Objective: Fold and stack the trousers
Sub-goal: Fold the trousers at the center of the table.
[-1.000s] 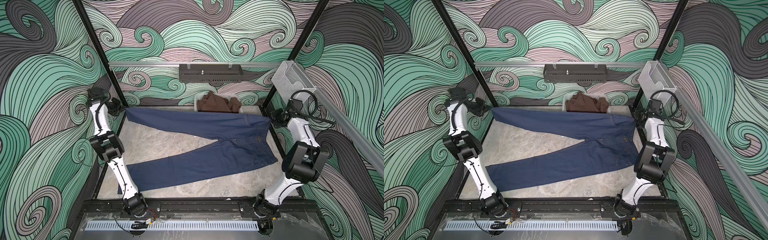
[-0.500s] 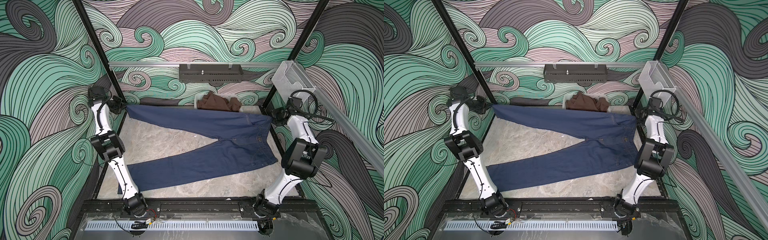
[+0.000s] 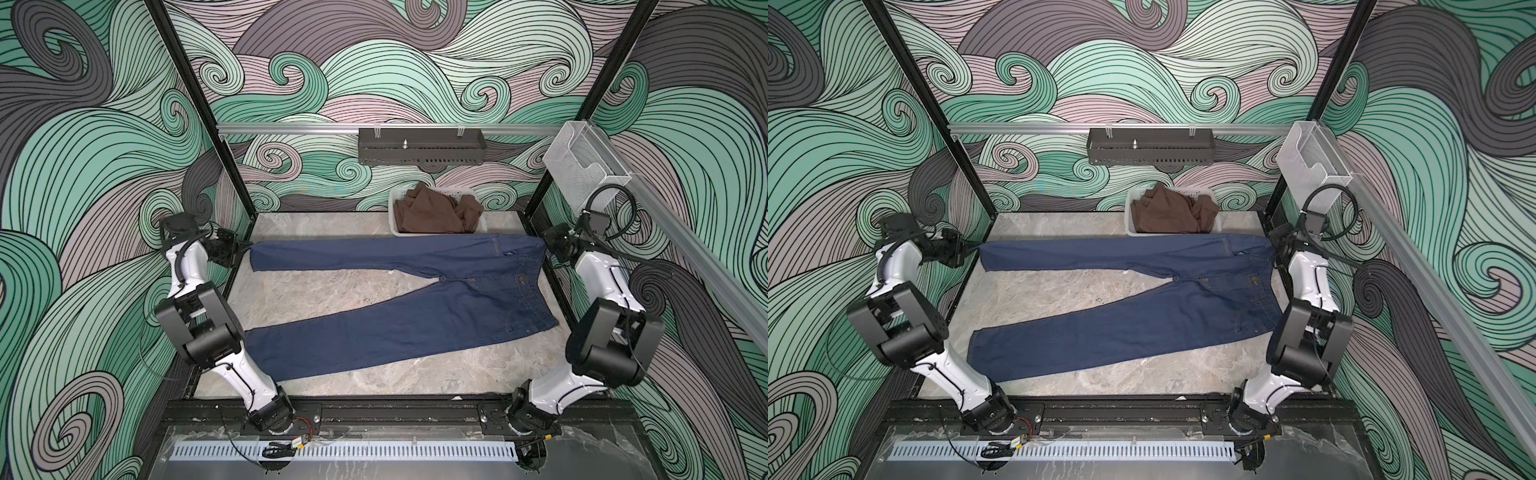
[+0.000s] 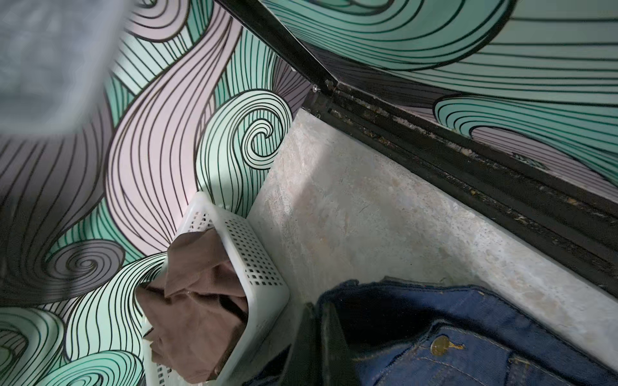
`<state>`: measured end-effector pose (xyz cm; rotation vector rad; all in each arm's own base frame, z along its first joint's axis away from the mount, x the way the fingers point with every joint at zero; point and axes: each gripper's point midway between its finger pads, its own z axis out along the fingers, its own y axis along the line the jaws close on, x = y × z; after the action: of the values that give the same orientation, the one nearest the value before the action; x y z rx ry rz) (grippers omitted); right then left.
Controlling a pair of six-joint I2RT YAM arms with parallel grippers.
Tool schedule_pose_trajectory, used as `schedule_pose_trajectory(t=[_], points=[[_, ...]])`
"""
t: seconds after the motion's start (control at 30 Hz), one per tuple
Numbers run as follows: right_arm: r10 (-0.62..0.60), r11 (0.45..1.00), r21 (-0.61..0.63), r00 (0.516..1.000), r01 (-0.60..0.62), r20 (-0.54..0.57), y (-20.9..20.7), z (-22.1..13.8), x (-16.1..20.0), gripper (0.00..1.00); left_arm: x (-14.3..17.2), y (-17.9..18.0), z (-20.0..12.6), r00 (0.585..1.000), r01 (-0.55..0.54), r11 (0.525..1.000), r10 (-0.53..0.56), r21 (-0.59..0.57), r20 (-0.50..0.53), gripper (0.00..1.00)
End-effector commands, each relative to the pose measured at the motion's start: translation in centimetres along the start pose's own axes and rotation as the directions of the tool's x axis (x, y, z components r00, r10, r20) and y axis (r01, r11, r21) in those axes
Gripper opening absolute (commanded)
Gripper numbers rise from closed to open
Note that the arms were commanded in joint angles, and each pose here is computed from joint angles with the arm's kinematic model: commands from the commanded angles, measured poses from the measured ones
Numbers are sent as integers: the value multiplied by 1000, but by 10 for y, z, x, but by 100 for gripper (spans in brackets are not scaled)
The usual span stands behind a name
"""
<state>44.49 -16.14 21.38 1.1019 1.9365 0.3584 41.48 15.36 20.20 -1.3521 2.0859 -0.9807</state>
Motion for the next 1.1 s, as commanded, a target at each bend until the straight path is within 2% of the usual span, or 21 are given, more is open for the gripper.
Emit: schedule_pose_trajectory(t=[0.0,0.23,0.4,0.63,0.87,1.07], points=[[-60,998,-4,992,61,114,-8,-24,-17,0,6,-8,-28,998,-46,995,42,83,53,0],[-56,997,64,987,47,153,-52,-62,1,0,33,14,-76,987,9,992,-28,122,156,0],[-65,979,203,974,20,218,-94,-86,11,0,52,58,-94,960,107,991,-123,75,251,0],[-11,953,298,973,-60,230,-130,-90,34,0,63,110,-99,906,292,951,-308,98,291,0],[-6,913,398,972,-90,234,-157,-92,44,0,73,123,-105,893,327,943,-330,61,306,0],[-23,873,479,974,-90,226,-181,-89,56,0,82,160,-106,846,428,904,-402,1,351,0]])
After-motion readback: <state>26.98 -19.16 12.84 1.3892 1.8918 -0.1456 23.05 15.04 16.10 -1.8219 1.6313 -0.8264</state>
